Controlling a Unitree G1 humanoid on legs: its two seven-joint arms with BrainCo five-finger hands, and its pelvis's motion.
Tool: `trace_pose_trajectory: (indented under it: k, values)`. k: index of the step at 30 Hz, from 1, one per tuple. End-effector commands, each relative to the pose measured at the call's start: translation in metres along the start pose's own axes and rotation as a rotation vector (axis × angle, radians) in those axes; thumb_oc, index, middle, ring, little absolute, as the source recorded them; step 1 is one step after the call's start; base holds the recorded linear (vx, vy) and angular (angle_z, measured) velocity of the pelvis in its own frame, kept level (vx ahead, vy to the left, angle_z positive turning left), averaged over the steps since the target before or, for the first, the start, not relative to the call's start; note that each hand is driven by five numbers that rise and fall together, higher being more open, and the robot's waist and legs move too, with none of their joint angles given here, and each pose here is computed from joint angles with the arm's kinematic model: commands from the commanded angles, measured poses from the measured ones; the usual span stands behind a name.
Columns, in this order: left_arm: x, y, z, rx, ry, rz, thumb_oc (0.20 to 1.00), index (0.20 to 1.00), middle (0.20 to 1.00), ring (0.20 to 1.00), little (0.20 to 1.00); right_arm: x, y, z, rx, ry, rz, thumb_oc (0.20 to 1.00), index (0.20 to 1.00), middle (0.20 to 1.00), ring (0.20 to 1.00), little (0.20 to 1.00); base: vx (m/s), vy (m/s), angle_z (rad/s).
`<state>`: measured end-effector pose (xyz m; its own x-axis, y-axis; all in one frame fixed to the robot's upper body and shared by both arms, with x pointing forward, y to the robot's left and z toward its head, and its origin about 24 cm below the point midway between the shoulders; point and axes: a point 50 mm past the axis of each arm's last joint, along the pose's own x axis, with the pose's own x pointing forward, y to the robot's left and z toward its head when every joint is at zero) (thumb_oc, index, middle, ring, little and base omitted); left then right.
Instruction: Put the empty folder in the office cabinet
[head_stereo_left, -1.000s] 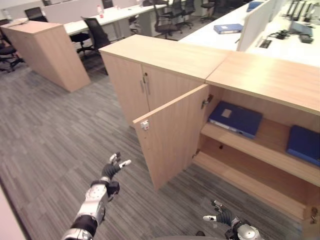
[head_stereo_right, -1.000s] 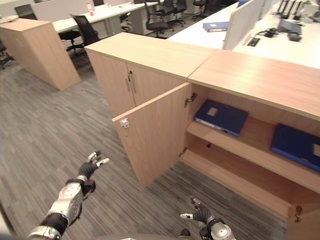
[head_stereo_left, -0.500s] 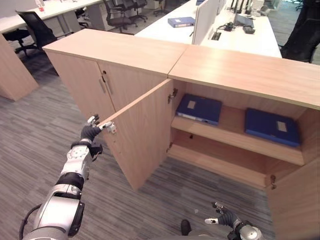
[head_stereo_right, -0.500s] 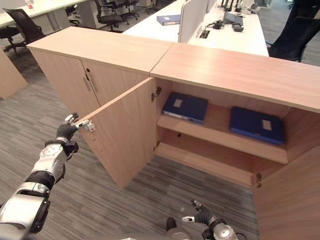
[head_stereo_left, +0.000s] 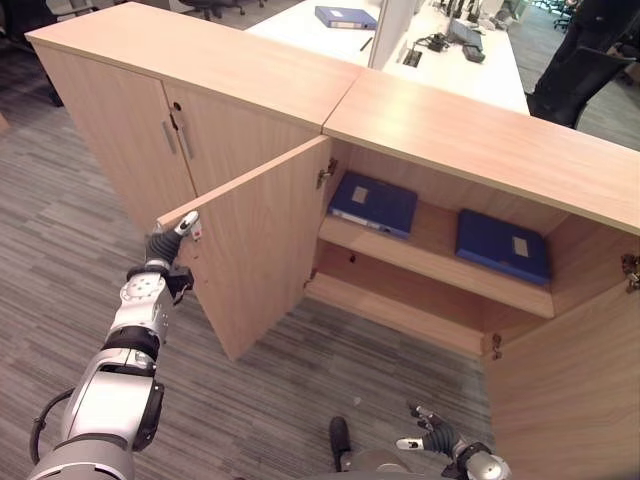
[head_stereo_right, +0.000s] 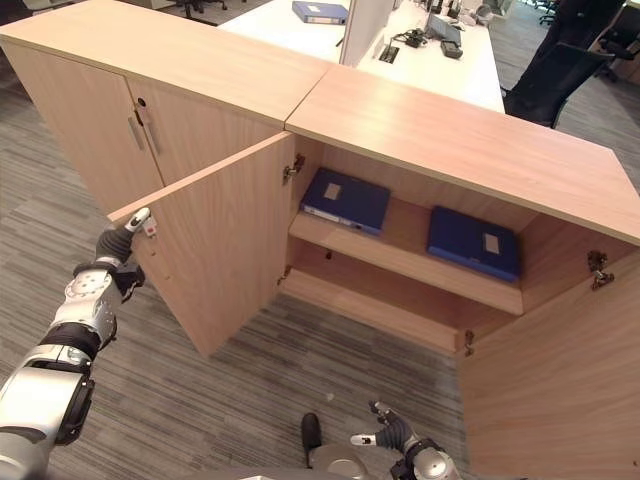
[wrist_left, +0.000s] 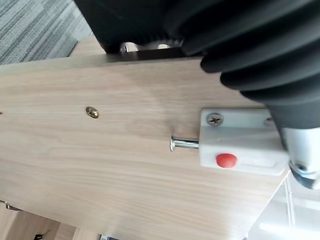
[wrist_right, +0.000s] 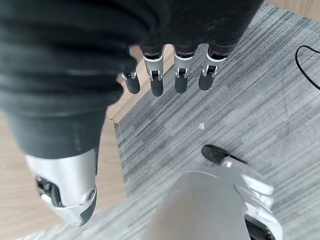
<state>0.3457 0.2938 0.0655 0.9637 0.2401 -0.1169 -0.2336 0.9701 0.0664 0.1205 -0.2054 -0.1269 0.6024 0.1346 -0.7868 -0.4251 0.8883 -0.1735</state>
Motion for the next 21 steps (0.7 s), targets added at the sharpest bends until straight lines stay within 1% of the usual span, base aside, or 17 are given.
trace_pose_trajectory:
  k: [1,5,6,7,10,12,13,16,17,19,21]
  values:
    - [0.002,-0.042,-0.003,0.017,-0.009,-0.135,1.0,1.0,1.0,1.0,1.0,0.005,0.0,0.016,-0.053,-0.075,-0.005,1.0,1.0,1.0,1.0,1.0,0.0,0.058,0.12]
    - [-0.01,-0.079,-0.02,0.026,0.005,-0.274,1.0,1.0,1.0,1.0,1.0,0.006,-0.003,0.023,-0.05,-0.097,-0.018,1.0,1.0,1.0,1.0,1.0,-0.04,0.034,0.06]
    - [-0.018,-0.094,-0.026,0.028,0.0,-0.337,1.0,1.0,1.0,1.0,1.0,0.01,-0.004,0.033,-0.061,-0.121,-0.025,1.0,1.0,1.0,1.0,1.0,-0.1,-0.012,0.05]
    - [-0.018,-0.094,-0.026,0.028,0.001,-0.337,1.0,1.0,1.0,1.0,1.0,0.009,-0.004,0.032,-0.061,-0.12,-0.025,1.0,1.0,1.0,1.0,1.0,-0.12,-0.054,-0.09]
    - [-0.035,-0.114,-0.037,0.008,0.0,-0.434,1.0,1.0,1.0,1.0,1.0,0.013,-0.005,0.041,-0.067,-0.141,-0.03,1.0,1.0,1.0,1.0,1.0,-0.13,-0.052,-0.21]
    - [-0.048,-0.122,-0.042,0.001,-0.002,-0.503,1.0,1.0,1.0,1.0,1.0,0.016,-0.008,0.049,-0.081,-0.148,-0.038,1.0,1.0,1.0,1.0,1.0,-0.25,-0.021,-0.36]
    - [-0.059,-0.127,-0.047,-0.009,-0.003,-0.561,1.0,1.0,1.0,1.0,1.0,0.018,-0.007,0.052,-0.094,-0.157,-0.029,1.0,1.0,1.0,1.0,1.0,-0.22,-0.012,-0.51]
    - [-0.074,-0.126,-0.061,-0.031,0.04,-0.589,1.0,1.0,1.0,1.0,1.0,0.018,-0.005,0.05,-0.098,-0.146,-0.025,1.0,1.0,1.0,1.0,1.0,-0.05,-0.082,-0.65]
    - [-0.085,-0.135,-0.064,-0.034,0.04,-0.657,1.0,1.0,1.0,1.0,1.0,0.018,-0.005,0.047,-0.096,-0.136,-0.023,1.0,1.0,1.0,1.0,1.0,0.01,-0.168,-0.49]
    - [-0.089,-0.138,-0.065,-0.032,0.04,-0.689,1.0,1.0,1.0,1.0,1.0,0.017,-0.006,0.046,-0.095,-0.132,-0.027,1.0,1.0,1.0,1.0,1.0,0.0,-0.165,-0.5]
    - [-0.104,-0.148,-0.063,0.019,0.008,-0.807,1.0,1.0,1.0,1.0,1.0,0.016,-0.009,0.045,-0.095,-0.13,-0.029,1.0,1.0,1.0,1.0,1.0,0.03,-0.23,-0.37]
